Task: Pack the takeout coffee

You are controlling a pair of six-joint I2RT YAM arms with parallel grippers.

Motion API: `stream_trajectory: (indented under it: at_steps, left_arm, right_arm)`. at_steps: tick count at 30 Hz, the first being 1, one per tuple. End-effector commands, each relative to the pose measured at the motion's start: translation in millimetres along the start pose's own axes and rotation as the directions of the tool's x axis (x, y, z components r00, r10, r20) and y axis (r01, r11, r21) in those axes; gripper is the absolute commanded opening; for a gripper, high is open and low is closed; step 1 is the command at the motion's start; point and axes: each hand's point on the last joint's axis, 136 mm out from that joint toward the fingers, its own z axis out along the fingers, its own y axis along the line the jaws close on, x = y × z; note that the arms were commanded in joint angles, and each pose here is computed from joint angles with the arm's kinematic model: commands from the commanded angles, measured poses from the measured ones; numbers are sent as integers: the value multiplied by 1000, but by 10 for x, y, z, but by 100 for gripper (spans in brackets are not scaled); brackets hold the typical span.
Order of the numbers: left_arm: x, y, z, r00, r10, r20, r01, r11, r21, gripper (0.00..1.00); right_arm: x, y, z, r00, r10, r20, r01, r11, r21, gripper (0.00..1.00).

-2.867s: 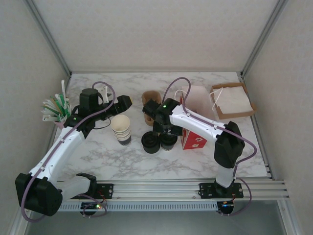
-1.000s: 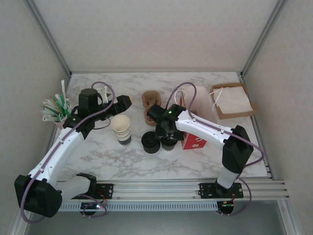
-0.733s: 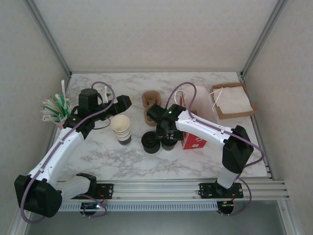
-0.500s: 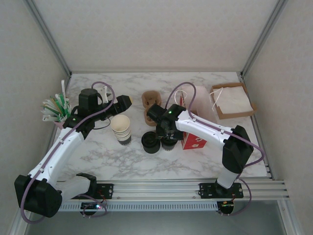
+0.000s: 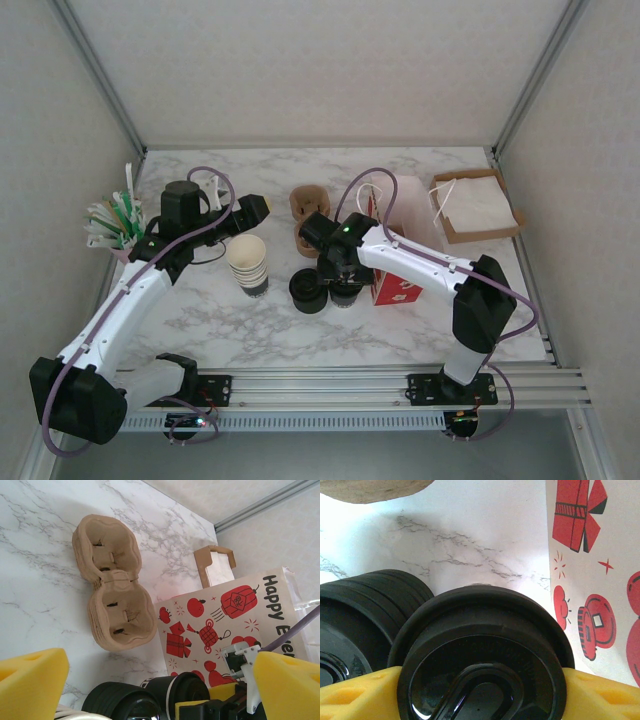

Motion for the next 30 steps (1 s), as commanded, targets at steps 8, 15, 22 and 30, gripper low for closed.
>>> stream_trajectory:
  at_steps: [8, 15, 22, 30]
  left_arm:
    - [-85, -91, -45, 1000, 20, 24, -21, 999, 29, 95]
    - [-101, -91, -31, 1000, 18, 26, -19, 999, 28, 95]
    - [-102, -82, -16, 1000, 15, 23, -16, 1000, 27, 95]
    - [-125, -96, -16, 999, 16, 29, -17, 999, 29, 95]
  right_arm:
    - [93, -69, -1, 995, -93, -24, 93, 995, 28, 70]
    - [82, -32, -207, 988, -154, -2, 154, 988, 13, 68]
    - [64, -16, -382, 984, -179, 23, 179, 984, 2, 68]
    - [50, 54, -669, 975, -214, 65, 217, 976, -36, 67]
